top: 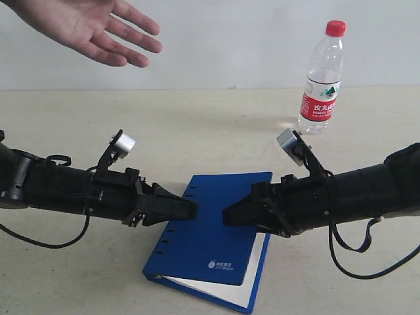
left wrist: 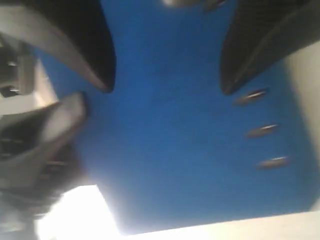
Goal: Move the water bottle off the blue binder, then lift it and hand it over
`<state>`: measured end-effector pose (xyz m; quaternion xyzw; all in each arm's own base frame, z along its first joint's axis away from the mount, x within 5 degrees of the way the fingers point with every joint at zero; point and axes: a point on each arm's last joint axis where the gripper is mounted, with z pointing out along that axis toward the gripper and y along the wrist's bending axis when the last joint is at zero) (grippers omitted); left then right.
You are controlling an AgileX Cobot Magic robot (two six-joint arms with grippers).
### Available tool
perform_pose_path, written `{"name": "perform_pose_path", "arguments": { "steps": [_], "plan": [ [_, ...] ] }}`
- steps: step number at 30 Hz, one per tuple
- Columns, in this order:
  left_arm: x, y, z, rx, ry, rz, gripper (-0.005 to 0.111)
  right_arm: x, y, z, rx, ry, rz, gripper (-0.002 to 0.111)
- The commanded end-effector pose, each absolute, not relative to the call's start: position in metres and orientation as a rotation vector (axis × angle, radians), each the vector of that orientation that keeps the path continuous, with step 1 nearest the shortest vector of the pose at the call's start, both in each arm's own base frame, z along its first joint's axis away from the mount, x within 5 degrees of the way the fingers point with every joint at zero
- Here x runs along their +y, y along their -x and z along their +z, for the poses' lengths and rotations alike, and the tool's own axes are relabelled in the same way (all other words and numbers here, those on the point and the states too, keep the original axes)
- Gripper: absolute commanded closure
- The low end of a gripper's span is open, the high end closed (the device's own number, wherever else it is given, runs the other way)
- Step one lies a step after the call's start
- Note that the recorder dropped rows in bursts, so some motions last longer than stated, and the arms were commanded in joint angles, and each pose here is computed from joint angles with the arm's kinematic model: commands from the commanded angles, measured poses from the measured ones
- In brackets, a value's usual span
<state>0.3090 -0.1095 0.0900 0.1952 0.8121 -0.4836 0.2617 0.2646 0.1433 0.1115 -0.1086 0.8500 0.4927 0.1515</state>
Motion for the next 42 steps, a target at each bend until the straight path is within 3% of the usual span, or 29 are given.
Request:
{"name": "perform_pose_path", "arguments": {
  "steps": [1,4,9,14,20,31,36,42],
  "plan": [
    [-0.113,-0.307,0.093,2.141,-0.541,-1.389,0.049,0.144,-0.266,0.112,2.444,0.303,1.396,0.069],
    [-0.116,-0.302,0.098,2.095,-0.584,-1.475,0.049,0.141,-0.268,0.108,2.471,0.295,1.326,0.07],
    [-0.112,-0.306,0.101,2.037,-0.59,-1.442,0.049,0.14,-0.269,0.106,2.464,0.342,1.276,0.108],
    [-0.089,-0.318,0.104,1.993,-0.57,-1.358,0.049,0.14,-0.269,0.106,2.445,0.39,1.257,0.108],
    [-0.064,-0.324,0.103,2.003,-0.506,-1.281,0.049,0.148,-0.262,0.12,2.182,0.696,1.373,0.108],
    [-0.057,-0.328,0.091,2.089,-0.56,-1.086,0.049,0.151,-0.248,0.126,2.02,0.969,1.466,0.108],
    [-0.063,-0.323,0.094,1.979,-0.563,-1.25,0.049,0.151,-0.246,0.127,2.005,0.987,1.482,0.108],
    [-0.064,-0.319,0.068,2.016,-0.544,-1.294,0.049,0.151,-0.243,0.128,1.954,1.059,1.487,0.108]
  ]
}}
